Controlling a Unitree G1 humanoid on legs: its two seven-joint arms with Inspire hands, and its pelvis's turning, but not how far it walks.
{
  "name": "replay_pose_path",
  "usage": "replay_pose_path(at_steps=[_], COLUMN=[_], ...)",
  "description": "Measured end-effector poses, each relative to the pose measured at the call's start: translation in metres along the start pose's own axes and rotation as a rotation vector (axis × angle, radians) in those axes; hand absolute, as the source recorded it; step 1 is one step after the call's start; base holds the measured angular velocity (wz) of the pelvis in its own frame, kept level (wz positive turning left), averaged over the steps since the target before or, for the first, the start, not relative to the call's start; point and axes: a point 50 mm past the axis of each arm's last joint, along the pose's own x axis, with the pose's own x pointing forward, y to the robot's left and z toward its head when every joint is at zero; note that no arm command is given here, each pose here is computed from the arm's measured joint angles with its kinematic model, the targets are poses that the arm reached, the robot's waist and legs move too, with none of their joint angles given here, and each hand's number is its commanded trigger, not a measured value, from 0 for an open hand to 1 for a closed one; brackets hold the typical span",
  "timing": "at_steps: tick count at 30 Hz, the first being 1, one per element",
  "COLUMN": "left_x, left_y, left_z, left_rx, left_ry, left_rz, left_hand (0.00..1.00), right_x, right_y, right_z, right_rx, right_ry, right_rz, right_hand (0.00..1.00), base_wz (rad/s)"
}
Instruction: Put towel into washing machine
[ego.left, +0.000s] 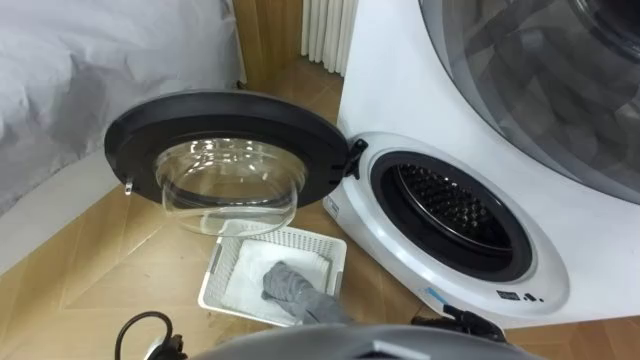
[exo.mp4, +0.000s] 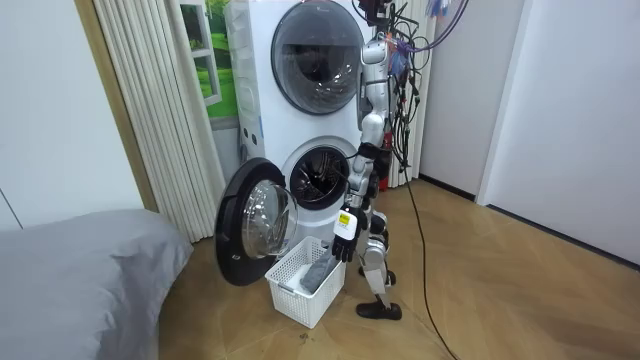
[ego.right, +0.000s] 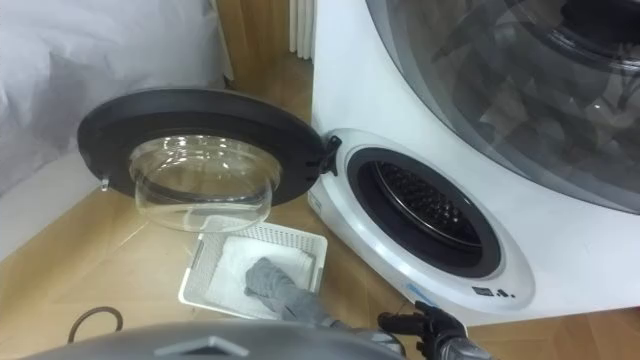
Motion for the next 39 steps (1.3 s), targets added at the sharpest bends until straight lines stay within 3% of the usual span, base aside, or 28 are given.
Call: replay_pose_path(at_steps=[23, 31, 39], left_x=[0.0, -0.001, -0.013], left_y=[0.002, 0.029, 0.027], left_z=[0.01, 0.069, 0.138], left_rx=[0.039, 0.069, 0.178], left_ry=[-0.034, -0.249, -0.451], left_rz=[0.016, 0.117, 0.116], left_hand=[0.0, 0.0, 0.0], right_x=[0.002, 0.004, 0.005], right_y=[0.003, 0.012, 0.031], right_z=[0.012, 0.043, 0.089], right_rx=[-0.026, -0.182, -0.323], right_ry=[-0.024, -0.081, -0.17], right_rz=[0.009, 0.058, 0.075], right_hand=[0.0, 0.0, 0.0], base_wz=[0.0, 0.07, -0.02])
